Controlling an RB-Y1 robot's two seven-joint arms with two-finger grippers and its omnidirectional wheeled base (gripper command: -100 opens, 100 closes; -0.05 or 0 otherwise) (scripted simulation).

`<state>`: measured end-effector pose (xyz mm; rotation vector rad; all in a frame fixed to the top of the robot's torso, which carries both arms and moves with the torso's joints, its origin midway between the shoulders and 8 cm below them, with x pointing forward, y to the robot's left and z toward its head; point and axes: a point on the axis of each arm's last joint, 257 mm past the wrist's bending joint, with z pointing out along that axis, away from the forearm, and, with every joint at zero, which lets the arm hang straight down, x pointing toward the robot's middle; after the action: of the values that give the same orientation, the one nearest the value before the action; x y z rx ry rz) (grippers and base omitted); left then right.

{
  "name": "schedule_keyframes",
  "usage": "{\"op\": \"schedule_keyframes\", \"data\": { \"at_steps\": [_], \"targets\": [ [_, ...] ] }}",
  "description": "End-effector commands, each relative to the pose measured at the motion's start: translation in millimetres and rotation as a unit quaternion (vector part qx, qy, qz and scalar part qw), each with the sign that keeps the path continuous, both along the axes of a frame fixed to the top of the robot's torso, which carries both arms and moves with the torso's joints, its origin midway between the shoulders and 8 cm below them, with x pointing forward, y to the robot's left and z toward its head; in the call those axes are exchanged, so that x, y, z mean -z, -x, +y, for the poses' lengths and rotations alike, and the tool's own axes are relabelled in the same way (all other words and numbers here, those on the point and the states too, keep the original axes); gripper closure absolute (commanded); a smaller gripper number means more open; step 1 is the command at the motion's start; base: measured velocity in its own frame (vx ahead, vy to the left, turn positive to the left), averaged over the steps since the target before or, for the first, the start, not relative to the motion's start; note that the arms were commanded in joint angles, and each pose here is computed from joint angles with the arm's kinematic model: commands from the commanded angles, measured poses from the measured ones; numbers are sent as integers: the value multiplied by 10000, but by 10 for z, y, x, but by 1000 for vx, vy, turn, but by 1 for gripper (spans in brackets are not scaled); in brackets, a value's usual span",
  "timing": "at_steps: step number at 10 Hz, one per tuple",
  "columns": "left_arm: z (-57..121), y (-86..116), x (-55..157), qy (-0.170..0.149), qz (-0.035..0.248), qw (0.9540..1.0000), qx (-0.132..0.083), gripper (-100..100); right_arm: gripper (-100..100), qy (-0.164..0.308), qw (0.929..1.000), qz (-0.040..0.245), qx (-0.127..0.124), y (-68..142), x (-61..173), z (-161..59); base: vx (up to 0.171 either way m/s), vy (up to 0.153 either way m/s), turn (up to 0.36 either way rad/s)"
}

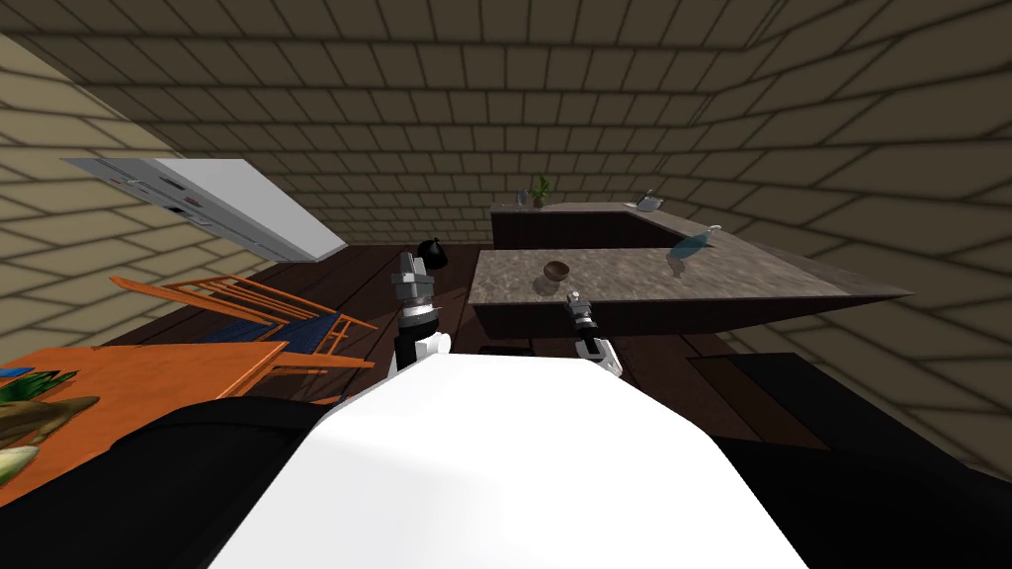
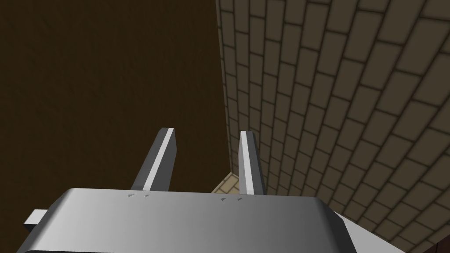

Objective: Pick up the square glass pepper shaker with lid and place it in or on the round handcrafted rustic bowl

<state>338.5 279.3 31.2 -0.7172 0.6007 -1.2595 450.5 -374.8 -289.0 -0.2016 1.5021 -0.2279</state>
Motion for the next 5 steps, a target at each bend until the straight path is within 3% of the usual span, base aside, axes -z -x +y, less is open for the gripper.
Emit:
{"op": "schedule_keyframes", "data": {
  "at_steps": [1,2,5],
  "targets": [
    [0,0,0,0,0,10000,0,0,100,-11,9999,-23,135,-71,-106,-153,-243,14,-33],
    [0,0,0,0,1,10000,0,0,100,-11,9999,-23,135,-71,-106,-153,-118,12,-16],
    [0,0,1,0,1,10000,-1,0,100,-66,9993,-52,376,-213,-272,-450,-137,28,-16]
  ]
}}
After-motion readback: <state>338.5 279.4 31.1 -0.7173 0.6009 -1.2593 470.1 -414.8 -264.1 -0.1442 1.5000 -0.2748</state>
